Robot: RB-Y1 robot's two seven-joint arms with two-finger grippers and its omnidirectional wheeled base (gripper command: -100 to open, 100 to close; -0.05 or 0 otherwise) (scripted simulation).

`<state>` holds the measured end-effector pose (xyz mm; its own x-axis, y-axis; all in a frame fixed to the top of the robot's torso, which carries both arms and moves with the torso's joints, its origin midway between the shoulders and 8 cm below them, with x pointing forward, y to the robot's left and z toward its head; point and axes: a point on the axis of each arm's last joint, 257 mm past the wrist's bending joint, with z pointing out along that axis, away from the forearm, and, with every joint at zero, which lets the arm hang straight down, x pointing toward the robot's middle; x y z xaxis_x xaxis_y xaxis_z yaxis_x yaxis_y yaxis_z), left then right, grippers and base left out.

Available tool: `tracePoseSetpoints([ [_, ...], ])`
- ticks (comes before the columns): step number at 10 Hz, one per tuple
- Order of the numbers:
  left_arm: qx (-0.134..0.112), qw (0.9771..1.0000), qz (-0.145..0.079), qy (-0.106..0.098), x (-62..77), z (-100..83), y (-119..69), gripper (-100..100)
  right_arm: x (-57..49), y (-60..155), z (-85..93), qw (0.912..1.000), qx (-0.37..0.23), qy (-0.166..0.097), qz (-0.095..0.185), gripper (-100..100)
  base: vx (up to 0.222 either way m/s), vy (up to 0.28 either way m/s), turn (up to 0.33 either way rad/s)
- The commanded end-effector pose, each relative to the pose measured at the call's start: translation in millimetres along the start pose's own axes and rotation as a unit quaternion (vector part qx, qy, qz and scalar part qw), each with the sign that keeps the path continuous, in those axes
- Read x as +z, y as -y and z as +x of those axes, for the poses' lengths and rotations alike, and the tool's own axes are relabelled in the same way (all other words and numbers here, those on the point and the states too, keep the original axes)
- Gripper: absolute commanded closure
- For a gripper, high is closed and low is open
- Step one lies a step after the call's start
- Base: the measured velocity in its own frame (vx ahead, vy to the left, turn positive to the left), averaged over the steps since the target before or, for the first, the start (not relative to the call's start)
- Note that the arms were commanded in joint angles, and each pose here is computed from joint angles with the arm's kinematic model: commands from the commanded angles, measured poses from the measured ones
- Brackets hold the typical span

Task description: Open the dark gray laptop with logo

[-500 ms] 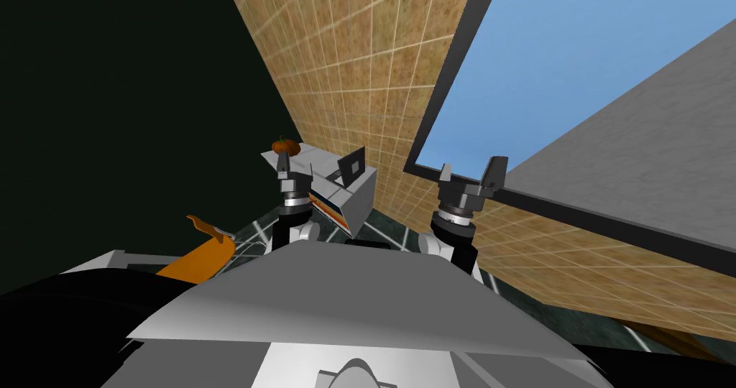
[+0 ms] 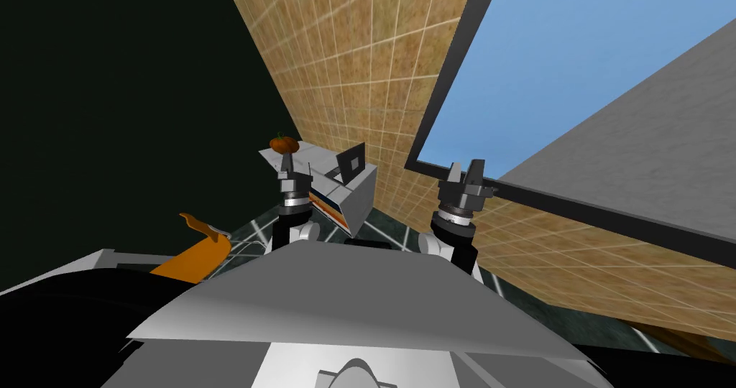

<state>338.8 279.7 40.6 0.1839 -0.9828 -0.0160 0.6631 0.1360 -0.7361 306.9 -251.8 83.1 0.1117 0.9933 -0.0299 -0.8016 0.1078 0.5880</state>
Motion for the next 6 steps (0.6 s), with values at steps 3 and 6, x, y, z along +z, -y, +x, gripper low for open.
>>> tracePoseSetpoints([
  [3,0.0,1.0,0.0,0.0,0.0,0.0,0.0,0,0.0,0.0,0.0,1.0,0.0,0.0,0.0,0,0.0,0.0,0.0],
  [6,0.016,0.9994,-0.01,-0.029,0.8,5.1,-8.7,-100,0.0,0.1,0.0,1.0,0.0,0.0,0.0,0,-0.024,0.01,-0.074],
])
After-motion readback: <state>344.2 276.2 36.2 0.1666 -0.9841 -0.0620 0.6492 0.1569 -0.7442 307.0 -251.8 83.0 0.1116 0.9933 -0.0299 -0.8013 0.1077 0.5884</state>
